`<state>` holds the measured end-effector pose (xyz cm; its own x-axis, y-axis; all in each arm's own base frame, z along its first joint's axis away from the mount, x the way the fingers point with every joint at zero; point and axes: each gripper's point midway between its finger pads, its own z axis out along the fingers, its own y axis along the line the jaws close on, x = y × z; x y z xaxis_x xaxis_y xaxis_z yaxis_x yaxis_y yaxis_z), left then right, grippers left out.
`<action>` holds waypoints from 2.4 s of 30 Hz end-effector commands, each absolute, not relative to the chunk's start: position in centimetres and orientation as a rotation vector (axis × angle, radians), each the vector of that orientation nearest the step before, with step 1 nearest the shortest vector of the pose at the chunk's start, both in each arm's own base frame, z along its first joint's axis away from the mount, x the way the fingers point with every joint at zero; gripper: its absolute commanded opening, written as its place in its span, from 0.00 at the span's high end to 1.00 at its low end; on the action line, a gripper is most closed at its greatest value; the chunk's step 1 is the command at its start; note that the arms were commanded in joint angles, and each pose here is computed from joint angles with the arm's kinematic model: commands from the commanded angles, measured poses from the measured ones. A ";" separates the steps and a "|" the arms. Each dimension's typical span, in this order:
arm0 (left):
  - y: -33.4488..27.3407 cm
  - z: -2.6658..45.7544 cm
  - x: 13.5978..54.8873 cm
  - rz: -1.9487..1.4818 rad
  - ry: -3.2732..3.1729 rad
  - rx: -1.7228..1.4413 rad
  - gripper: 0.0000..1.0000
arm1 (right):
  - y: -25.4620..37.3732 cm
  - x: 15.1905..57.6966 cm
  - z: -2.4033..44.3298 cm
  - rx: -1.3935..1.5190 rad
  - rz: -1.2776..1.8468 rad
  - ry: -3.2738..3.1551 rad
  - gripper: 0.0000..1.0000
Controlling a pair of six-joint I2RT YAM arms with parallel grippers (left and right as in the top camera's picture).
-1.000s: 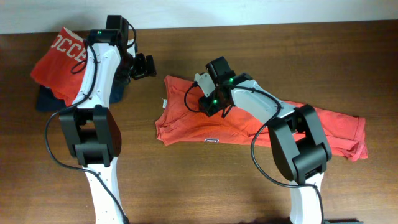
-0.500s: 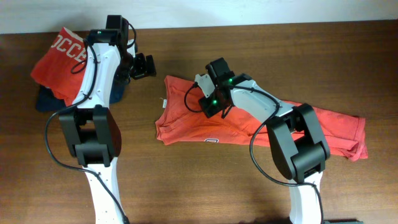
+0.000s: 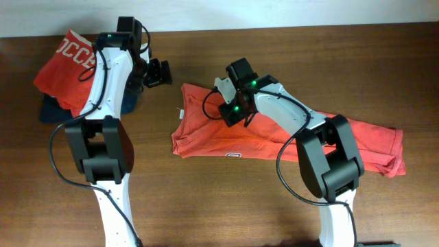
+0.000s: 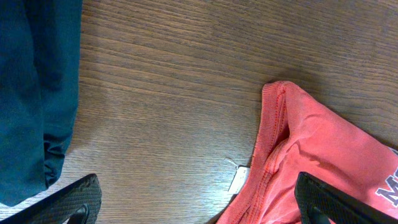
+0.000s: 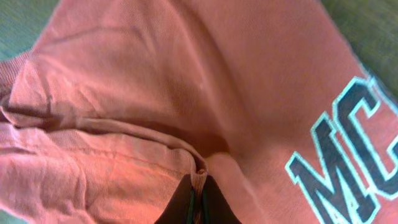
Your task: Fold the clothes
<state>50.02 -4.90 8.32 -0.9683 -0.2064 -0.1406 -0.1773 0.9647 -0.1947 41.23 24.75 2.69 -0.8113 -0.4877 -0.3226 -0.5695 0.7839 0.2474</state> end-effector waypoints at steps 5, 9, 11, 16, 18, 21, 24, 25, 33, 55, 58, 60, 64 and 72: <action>-4.7 7.2 50.0 -0.257 2.975 -0.295 0.01 | 23.4 42.0 3.8 -0.721 0.371 2.766 0.96; -4.7 7.2 50.0 -0.257 2.975 -0.295 0.01 | 23.0 41.7 3.6 -0.720 0.350 2.781 0.96; -4.7 7.2 50.0 -0.257 2.975 -0.295 0.01 | 22.7 41.9 3.6 -0.679 0.329 2.794 0.96; -4.7 7.2 50.0 -0.257 2.975 -0.295 0.01 | 21.8 42.3 3.4 -0.589 0.252 2.816 0.96; -4.7 7.2 50.0 -0.256 2.975 -0.295 0.01 | 21.6 42.4 3.4 -0.558 0.239 2.823 0.96; -4.7 7.2 50.0 -0.257 2.975 -0.295 0.01 | 21.3 42.2 3.3 -0.544 0.218 2.836 0.96; -4.7 7.2 50.0 -0.257 2.975 -0.295 0.01 | 20.6 42.0 3.1 -0.508 0.174 2.861 0.96; -4.7 7.2 50.0 -0.256 2.975 -0.295 0.01 | 20.2 41.9 3.0 -0.482 0.144 2.872 0.96; -4.7 7.2 50.0 -0.256 2.975 -0.295 0.01 | 19.1 41.5 2.8 -0.415 0.067 2.906 0.96; -4.7 7.2 50.0 -0.257 2.975 -0.295 0.01 | 21.3 42.3 8.8 -0.529 0.220 2.834 0.55; -4.8 7.2 50.0 -0.256 2.975 -0.293 0.01 | 19.9 41.7 9.5 -0.500 0.157 2.885 0.59; -4.8 7.2 50.0 -0.257 2.975 -0.293 0.01 | 18.8 40.6 9.2 -0.467 0.139 2.948 0.64; -4.8 7.2 50.0 -0.257 2.975 -0.294 0.01 | 16.3 38.9 8.8 -0.380 0.098 3.064 0.73; -4.8 7.2 50.0 -0.257 2.975 -0.294 0.01 | 12.2 37.1 7.1 -0.172 0.055 3.205 0.96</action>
